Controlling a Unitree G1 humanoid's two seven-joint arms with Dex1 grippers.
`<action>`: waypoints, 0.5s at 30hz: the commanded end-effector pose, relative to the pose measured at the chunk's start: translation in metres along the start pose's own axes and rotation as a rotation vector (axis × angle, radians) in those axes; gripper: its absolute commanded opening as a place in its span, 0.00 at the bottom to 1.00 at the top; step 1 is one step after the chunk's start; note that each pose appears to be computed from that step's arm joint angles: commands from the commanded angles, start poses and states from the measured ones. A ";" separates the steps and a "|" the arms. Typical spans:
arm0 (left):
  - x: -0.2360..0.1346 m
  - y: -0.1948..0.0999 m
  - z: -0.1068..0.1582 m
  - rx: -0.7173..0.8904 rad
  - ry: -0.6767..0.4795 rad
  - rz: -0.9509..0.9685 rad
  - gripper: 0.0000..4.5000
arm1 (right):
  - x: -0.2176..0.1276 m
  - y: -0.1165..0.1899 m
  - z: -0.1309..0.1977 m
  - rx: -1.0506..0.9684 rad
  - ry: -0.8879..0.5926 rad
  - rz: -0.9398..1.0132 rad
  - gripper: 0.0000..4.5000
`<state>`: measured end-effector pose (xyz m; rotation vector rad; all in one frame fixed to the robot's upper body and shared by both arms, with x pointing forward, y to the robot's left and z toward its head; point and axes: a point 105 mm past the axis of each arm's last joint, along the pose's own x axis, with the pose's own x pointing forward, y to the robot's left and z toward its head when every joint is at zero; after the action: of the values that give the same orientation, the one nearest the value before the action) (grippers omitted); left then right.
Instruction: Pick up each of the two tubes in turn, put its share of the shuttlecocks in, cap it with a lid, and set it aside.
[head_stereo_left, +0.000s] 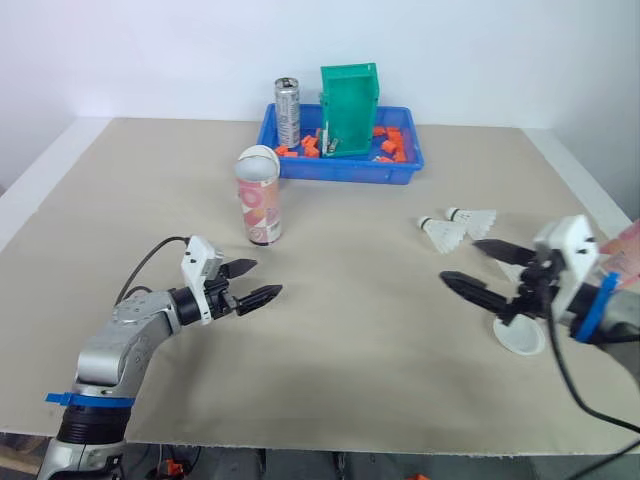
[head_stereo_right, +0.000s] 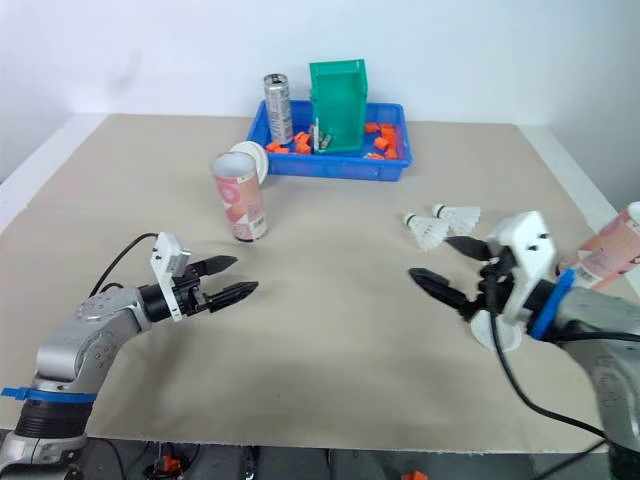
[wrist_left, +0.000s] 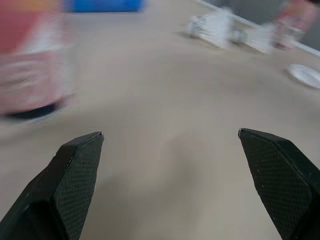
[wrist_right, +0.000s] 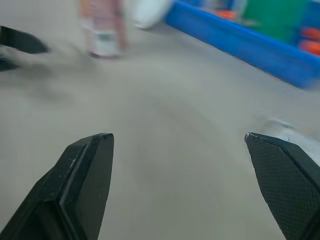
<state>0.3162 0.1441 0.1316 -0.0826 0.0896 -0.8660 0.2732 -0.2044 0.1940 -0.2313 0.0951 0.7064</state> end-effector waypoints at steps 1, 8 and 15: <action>0.000 0.011 0.011 0.063 -0.063 0.054 1.00 | 0.011 0.012 0.011 -0.059 -0.057 0.028 1.00; 0.022 0.032 0.008 0.097 -0.136 0.083 1.00 | 0.026 0.028 0.005 -0.047 -0.088 0.067 1.00; 0.055 0.058 0.012 0.162 -0.136 0.126 1.00 | 0.026 0.036 0.006 -0.057 -0.097 0.055 1.00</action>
<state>0.3862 0.1359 0.1274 -0.0351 -0.0709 -0.7795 0.2746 -0.1627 0.1751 -0.2234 0.0503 0.7757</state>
